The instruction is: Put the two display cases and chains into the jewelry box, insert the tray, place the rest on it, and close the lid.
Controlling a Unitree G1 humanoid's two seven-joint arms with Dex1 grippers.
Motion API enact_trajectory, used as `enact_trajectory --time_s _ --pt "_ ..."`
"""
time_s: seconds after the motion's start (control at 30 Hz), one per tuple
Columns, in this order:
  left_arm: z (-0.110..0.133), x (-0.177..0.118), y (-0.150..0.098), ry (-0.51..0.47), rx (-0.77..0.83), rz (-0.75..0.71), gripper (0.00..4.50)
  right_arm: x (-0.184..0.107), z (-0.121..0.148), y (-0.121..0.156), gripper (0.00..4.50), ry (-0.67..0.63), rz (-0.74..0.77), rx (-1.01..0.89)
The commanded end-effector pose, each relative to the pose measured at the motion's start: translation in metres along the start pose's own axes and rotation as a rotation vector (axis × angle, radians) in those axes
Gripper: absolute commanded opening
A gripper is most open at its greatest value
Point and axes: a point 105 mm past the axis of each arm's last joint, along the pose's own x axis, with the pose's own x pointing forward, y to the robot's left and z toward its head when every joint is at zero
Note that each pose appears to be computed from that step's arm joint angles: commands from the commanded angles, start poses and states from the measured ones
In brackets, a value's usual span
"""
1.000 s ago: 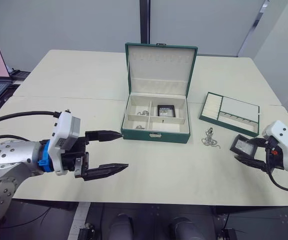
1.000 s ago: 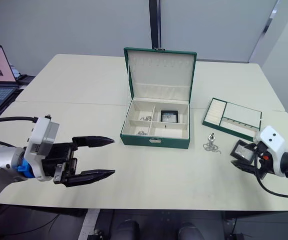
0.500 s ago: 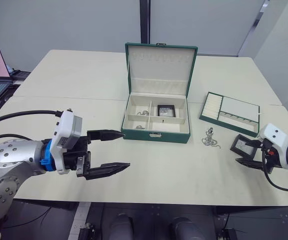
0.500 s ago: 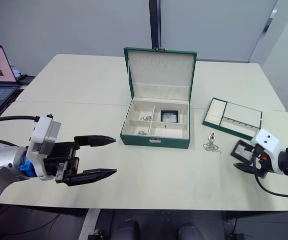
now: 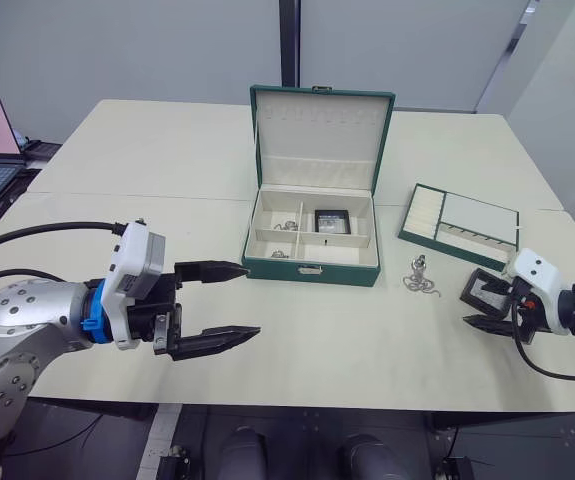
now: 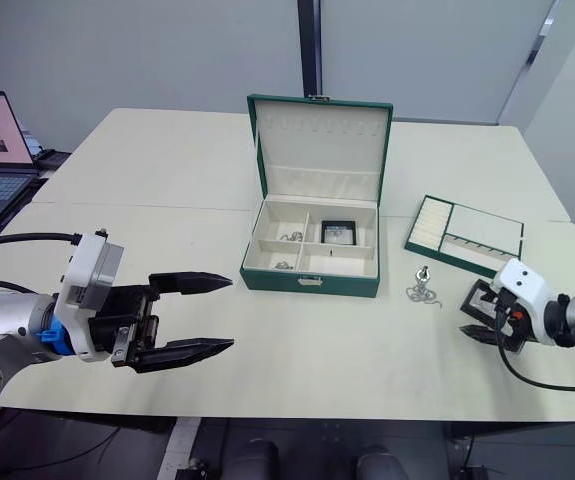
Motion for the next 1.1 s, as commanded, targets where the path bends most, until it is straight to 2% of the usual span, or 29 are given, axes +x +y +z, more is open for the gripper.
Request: enact_trajectory --time_s 0.03,0.13,0.23,0.43,0.8,0.97,1.1 --pt "0.007 0.0 -0.004 -0.004 0.033 -0.01 4.5 -0.002 0.005 -0.002 3.51 -0.013 -0.008 -0.02" --pt "0.007 0.0 -0.004 -0.005 0.034 -0.009 4.5 0.0 0.004 -0.003 2.44 -0.006 -0.012 -0.016" --pt "0.007 0.0 -0.004 -0.004 0.035 -0.007 4.5 0.002 0.003 -0.003 1.57 -0.001 -0.015 -0.013" --pt "0.007 0.0 -0.004 -0.004 0.037 -0.004 4.5 0.004 0.003 -0.006 0.11 0.003 -0.022 -0.01" --pt "0.004 -0.001 -0.004 -0.008 0.025 0.0 4.5 -0.002 0.012 -0.006 0.02 -0.012 -0.024 -0.02" --pt "0.003 -0.003 -0.002 -0.015 0.011 0.01 4.5 -0.014 0.033 -0.001 0.02 -0.022 -0.004 -0.079" --pt "-0.001 -0.01 0.002 -0.025 -0.014 0.048 4.5 -0.028 0.065 0.007 0.02 -0.044 0.041 -0.149"
